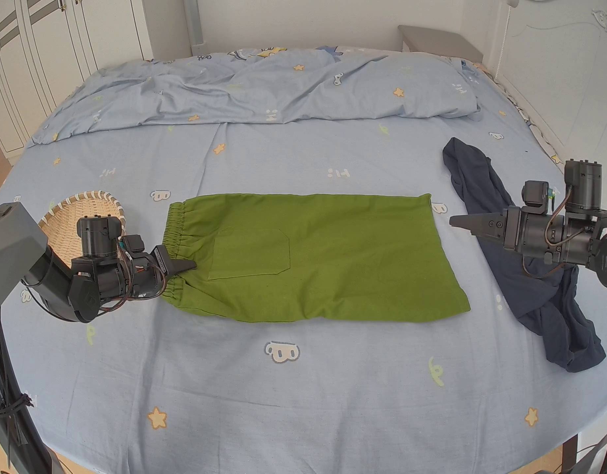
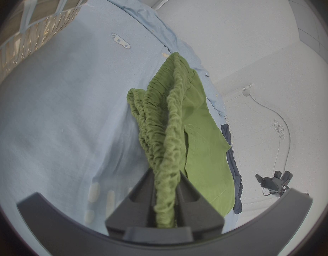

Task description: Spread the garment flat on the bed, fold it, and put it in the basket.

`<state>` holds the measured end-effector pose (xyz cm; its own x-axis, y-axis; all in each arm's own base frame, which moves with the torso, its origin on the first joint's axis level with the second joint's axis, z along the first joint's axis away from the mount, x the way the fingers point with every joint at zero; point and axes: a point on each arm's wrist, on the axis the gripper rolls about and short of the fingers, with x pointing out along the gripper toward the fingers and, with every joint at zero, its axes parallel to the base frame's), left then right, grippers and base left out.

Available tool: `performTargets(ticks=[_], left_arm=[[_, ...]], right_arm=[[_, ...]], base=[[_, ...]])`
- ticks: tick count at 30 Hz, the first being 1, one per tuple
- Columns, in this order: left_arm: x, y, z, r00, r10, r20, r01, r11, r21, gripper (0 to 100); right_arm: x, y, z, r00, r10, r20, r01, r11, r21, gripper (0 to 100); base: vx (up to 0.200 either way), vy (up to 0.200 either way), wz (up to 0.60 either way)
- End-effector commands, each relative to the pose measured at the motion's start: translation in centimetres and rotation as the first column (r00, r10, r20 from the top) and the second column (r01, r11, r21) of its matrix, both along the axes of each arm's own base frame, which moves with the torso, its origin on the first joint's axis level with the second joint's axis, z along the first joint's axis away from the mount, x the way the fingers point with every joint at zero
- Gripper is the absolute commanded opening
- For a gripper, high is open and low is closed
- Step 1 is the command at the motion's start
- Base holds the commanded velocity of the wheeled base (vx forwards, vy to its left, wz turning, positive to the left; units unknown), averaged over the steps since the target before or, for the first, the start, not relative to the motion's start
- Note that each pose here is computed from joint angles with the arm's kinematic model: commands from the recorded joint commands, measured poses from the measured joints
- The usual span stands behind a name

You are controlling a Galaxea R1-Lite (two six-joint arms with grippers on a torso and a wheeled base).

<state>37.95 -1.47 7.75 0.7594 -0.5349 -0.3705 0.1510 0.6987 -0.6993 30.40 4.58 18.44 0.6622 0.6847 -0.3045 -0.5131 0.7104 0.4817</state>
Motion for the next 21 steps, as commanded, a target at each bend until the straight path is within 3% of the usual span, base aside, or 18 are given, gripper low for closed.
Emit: performTargets(ticks=[1, 9, 21], left_arm=[[0.0, 0.1, 0.9, 1.000, 0.012, 0.015, -0.012, 1.000, -0.022, 0], [-0.5, 0.4, 2.5, 0.999, 0.022, 0.044, -0.021, 0.999, -0.028, 0], [-0.5, 0.3, 2.4, 0.999, 0.019, 0.042, -0.018, 0.999, -0.028, 0]], right_arm=[[4.3, -1.7, -4.3, 0.990, -0.066, -0.126, 0.064, 0.998, -0.024, 100], [7.3, -3.6, -8.2, 0.961, -0.103, -0.255, 0.079, 0.992, -0.103, 100], [8.0, -2.8, -11.4, 0.952, -0.049, -0.302, 0.009, 0.991, -0.130, 100]], base=[[0.000, 0.000, 0.00], [0.000, 0.000, 0.00], [0.000, 0.000, 0.00]])
